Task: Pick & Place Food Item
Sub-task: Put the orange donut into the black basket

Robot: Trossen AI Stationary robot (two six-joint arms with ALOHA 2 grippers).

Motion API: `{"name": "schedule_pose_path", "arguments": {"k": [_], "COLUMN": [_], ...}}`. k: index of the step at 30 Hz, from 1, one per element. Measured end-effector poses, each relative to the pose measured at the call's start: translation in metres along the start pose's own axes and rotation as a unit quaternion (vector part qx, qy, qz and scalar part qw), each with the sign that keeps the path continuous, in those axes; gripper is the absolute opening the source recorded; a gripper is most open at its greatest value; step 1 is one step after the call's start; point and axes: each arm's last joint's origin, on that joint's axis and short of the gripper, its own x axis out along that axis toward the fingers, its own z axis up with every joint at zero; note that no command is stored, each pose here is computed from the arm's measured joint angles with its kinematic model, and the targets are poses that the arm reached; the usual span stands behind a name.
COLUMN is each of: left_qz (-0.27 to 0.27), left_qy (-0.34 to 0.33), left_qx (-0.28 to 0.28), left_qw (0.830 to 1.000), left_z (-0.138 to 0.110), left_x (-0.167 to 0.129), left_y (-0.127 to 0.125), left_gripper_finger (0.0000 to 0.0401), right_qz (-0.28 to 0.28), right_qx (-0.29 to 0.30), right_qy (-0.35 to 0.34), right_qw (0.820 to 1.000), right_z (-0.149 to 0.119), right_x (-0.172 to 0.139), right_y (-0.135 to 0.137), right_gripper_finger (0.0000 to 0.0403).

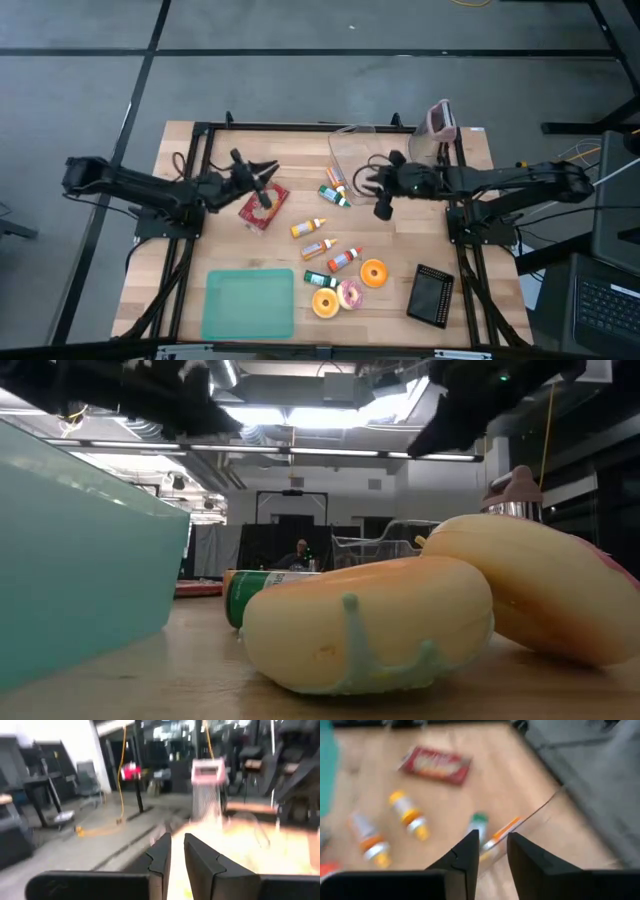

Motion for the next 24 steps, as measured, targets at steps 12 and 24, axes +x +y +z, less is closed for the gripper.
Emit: {"name": "schedule_pose_path", "arguments": {"k": [12,24], "left_qz": [-0.02,-0.003], "left_qy": [0.002,0.02], "left_qx": [0.01,0.024], "left_qw": [1.0,1.0], "left_z": [-0.015,-0.027], "left_x": [-0.018,-0.031], "left_y": [-0.046,-0.064], "left_gripper_finger": [0.0051,0.0047], "right_qz": [0.069,0.06], "right_qx": [0.016,0.01], "right_qy": [0.137,0.266], "right_qw": [0.988,0.962], "right_z": [-0.04,-0.087], "right_x": [-0.008,0.013], "right_y": [0.066,0.112], "right_gripper_finger": [0.0111,0.0111]}}
